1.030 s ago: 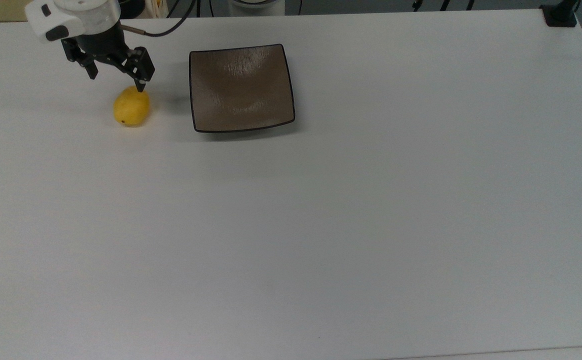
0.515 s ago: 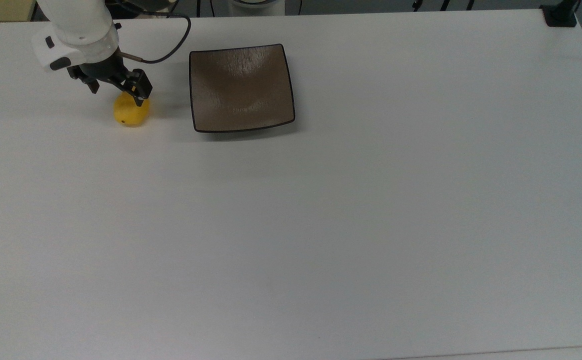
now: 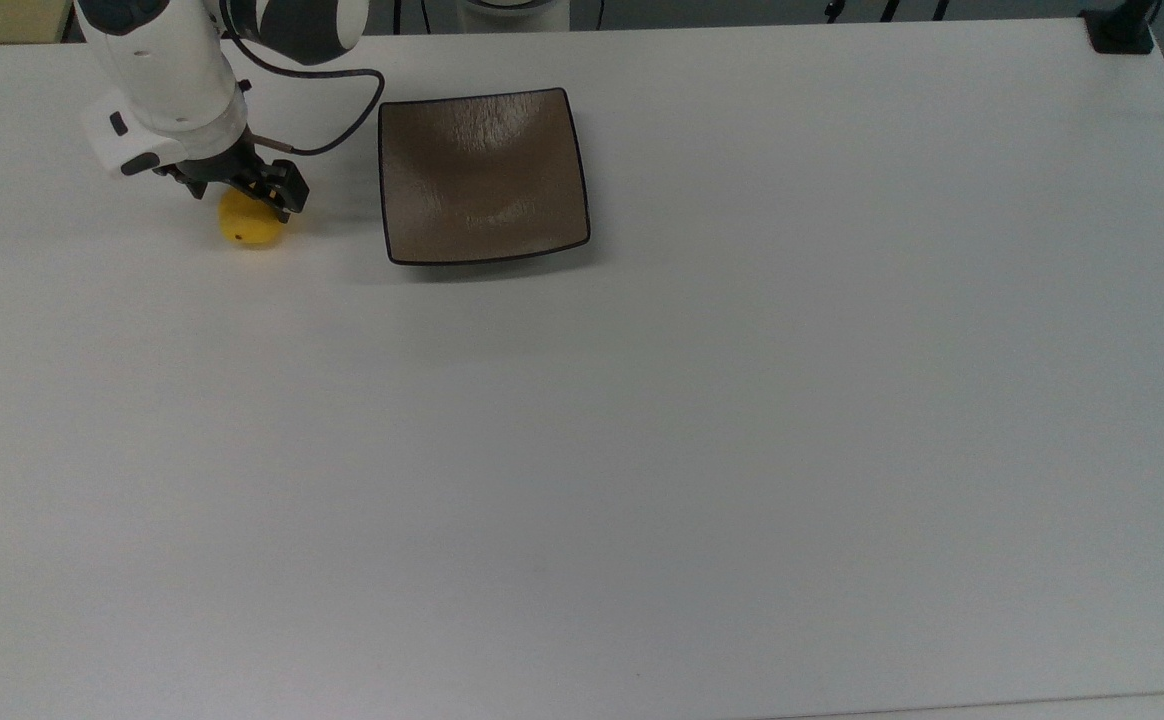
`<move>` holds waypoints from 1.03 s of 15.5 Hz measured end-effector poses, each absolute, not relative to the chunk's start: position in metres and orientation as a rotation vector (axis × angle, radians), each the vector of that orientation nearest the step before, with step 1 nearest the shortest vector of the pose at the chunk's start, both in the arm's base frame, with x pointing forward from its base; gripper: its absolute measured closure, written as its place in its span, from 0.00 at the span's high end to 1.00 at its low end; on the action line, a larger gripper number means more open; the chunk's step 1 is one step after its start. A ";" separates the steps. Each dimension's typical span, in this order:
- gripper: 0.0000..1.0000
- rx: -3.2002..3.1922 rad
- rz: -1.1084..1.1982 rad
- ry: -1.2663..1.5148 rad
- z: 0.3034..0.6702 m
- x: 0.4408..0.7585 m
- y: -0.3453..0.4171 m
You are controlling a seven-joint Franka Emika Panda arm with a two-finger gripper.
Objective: Put potatoes on a ceramic plate
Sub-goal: 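Close the gripper around the yellow potato, then lift the potato and carry it over the brown plate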
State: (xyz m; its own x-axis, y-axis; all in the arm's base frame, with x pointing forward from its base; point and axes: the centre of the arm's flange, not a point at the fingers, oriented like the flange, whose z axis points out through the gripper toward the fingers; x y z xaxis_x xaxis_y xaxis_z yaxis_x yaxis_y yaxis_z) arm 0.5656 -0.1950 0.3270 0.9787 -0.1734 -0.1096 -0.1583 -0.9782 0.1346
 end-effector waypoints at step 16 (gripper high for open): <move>0.66 2.991 -0.066 -0.280 0.366 0.575 -0.206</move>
